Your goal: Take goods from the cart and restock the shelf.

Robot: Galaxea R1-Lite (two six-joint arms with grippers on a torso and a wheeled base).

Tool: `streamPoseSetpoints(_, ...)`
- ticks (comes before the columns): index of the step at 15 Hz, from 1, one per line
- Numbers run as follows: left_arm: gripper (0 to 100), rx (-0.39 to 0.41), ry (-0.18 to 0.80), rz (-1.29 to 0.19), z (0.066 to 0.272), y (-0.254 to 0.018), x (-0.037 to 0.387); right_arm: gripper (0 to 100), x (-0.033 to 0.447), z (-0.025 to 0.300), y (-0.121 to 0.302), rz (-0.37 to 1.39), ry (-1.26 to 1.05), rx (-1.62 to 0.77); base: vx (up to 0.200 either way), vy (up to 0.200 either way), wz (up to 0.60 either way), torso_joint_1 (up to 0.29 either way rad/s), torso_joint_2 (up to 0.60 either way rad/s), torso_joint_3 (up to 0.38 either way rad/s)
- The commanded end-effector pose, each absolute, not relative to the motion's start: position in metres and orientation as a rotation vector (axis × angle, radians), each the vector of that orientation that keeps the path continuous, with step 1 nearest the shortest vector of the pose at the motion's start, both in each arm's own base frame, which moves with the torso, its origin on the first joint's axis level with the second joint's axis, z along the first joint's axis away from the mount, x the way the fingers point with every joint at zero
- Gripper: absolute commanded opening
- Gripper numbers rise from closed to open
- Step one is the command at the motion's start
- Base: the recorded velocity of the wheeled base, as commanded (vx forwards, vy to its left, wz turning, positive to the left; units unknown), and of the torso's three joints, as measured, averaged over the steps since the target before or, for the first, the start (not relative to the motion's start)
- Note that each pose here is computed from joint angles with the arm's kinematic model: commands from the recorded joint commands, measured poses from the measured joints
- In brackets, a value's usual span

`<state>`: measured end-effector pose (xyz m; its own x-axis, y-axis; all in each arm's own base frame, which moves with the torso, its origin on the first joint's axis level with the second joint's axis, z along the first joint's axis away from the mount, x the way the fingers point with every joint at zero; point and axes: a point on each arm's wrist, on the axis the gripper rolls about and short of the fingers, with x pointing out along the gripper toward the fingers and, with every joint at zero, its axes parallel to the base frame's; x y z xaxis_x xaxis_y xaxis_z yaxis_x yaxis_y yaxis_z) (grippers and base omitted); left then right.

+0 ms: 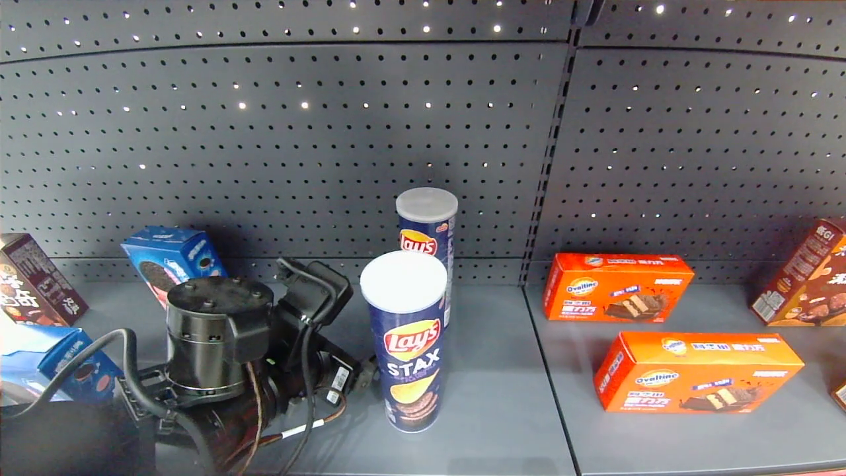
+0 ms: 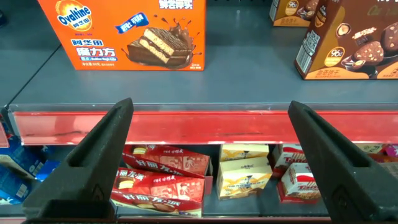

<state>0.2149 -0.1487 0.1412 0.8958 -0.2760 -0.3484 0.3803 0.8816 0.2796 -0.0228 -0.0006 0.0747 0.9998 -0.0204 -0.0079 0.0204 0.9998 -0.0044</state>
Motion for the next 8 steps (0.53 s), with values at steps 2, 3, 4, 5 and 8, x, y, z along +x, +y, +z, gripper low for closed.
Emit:
streamPoseSetpoints(2,100,0.351,0.305,-0.353,0.1412,-0.1508,0.2149,100,-0.0228,0.0747,-0.0006,-0.02,0.008,-0.005,0.0,0.0,0.0,0.0,0.0,0.0)
streamPoseSetpoints(3,100,0.352,0.306,-0.354,0.1408,-0.1509,0.2151,100,-0.0228,0.0747,-0.0006,-0.02,0.008,-0.005,0.0,0.0,0.0,0.0,0.0,0.0)
streamPoseSetpoints(4,100,0.35,0.303,-0.353,0.1415,-0.1512,0.2155,100,-0.0228,0.0747,-0.0006,-0.02,0.008,-0.005,0.0,0.0,0.0,0.0,0.0,0.0)
streamPoseSetpoints(5,100,0.35,0.303,-0.353,0.1415,-0.1512,0.2155,100,-0.0228,0.0747,-0.0006,-0.02,0.008,-0.005,0.0,0.0,0.0,0.0,0.0,0.0)
streamPoseSetpoints(8,100,0.349,0.307,-0.352,0.1408,-0.1506,0.2153,100,-0.0228,0.0747,-0.0006,-0.02,0.008,-0.005,0.0,0.0,0.0,0.0,0.0,0.0)
